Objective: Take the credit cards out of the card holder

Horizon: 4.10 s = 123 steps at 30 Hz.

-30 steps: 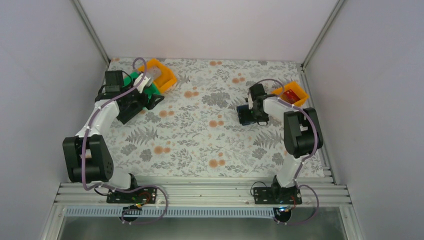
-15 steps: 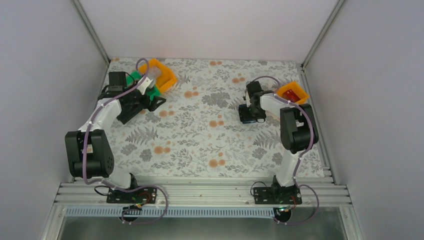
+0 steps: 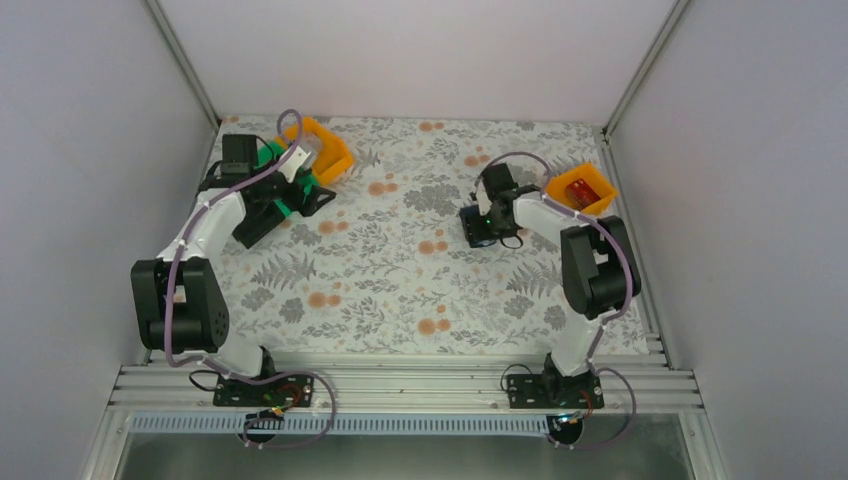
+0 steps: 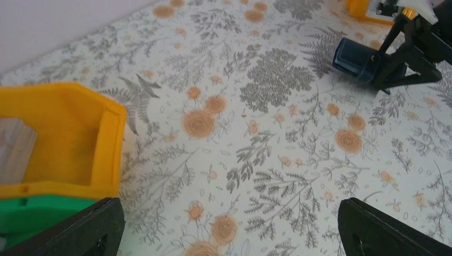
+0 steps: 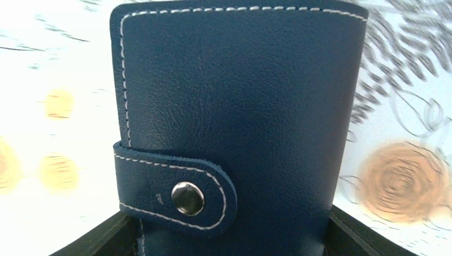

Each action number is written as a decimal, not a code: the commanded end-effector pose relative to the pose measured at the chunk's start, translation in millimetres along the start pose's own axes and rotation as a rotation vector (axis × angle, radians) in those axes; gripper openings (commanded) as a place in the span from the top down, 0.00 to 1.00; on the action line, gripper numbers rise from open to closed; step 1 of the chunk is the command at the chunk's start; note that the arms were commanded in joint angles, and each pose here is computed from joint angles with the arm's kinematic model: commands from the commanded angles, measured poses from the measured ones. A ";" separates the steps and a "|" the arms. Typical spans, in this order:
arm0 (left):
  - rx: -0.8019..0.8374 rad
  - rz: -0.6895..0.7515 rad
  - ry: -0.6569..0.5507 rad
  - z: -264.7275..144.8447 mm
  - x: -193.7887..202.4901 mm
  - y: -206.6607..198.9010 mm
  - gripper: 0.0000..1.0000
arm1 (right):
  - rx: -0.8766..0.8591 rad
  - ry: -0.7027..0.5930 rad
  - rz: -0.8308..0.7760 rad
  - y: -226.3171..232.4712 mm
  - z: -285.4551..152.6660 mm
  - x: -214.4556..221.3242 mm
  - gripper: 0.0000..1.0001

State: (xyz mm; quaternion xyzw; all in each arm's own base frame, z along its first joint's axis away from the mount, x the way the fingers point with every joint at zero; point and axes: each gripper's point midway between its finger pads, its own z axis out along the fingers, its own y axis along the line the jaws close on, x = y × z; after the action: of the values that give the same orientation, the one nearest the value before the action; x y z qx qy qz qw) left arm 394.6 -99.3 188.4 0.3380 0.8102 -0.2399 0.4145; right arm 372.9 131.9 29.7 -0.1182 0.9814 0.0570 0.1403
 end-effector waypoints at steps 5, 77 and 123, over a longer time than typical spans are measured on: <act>0.073 -0.035 -0.023 -0.1 -61.3 -25.2 0.00 | -0.310 -0.420 -0.167 112.2 -95.7 -68.4 0.37; 0.616 -0.052 -0.046 1.9 -87.4 -169.1 0.98 | -0.279 -0.913 -0.677 245.6 -220.7 -62.4 0.17; 0.694 0.316 -0.088 -58.3 -105.5 -240.1 0.98 | -1.011 -0.817 -0.679 222.3 -320.9 -16.1 0.09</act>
State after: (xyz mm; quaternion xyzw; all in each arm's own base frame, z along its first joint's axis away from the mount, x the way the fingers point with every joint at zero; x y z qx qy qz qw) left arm 239.9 -251.2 312.2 0.5471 0.6354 -0.4441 0.3159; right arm 248.2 299.4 354.8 -0.4311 0.6162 0.4880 0.4431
